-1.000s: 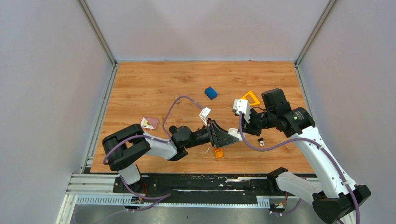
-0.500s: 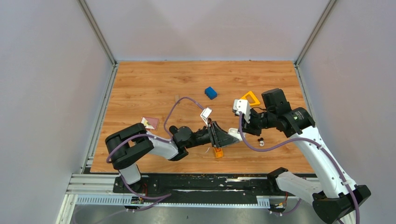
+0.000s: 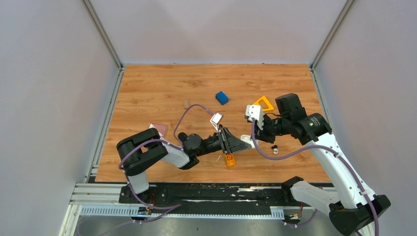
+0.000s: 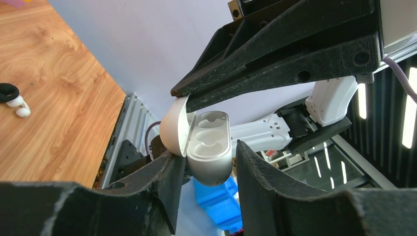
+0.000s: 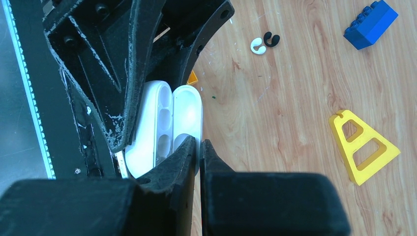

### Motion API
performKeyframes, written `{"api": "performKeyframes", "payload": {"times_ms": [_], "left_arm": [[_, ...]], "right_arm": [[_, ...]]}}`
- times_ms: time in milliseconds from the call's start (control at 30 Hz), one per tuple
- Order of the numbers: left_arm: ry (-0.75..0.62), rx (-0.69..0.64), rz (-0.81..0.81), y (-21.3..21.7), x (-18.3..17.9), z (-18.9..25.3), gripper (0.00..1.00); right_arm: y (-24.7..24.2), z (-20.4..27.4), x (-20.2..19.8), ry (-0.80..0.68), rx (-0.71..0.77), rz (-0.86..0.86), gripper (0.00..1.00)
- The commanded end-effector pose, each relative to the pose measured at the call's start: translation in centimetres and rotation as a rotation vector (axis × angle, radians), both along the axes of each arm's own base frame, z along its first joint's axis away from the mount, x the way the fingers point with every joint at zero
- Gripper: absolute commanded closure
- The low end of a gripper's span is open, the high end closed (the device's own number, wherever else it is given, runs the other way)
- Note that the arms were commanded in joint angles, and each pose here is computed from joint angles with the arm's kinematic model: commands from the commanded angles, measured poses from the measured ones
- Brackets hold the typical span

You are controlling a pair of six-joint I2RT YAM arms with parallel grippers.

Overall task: Insert the wireless bluetooth earbuds into the charging case
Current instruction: Adjust the charging case.

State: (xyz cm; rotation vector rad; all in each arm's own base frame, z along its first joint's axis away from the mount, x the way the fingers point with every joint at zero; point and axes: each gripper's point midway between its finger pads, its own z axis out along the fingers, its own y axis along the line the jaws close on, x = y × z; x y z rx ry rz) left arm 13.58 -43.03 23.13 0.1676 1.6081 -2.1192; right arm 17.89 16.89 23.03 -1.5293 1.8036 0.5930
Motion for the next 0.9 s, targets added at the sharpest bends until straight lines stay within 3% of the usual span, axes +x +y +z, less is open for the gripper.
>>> {"api": "performKeyframes", "payload": {"times_ms": [0,200,367,567,867], "left_arm": [[-0.005,-0.083,-0.003,0.4,0.2,1.9,0.52],[0.010,-0.078,-0.011,0.4,0.2,1.4,0.58],[0.019,-0.085,-0.009,0.5,0.3,1.6,0.49],[0.050,-0.088,0.020,1.0,1.3,1.5,0.44],[0.039,-0.084,-0.015,0.7,0.8,1.5,0.59]], "right_arm": [[0.4,1.2,-0.5,-0.032,0.031,0.035,0.97],[0.5,1.1,-0.5,-0.029,0.032,0.035,0.97],[0.5,1.1,-0.6,-0.030,0.032,0.040,0.97],[0.5,1.1,-0.6,-0.030,0.032,0.044,0.97],[0.5,0.9,-0.6,-0.033,0.027,0.042,0.97]]}}
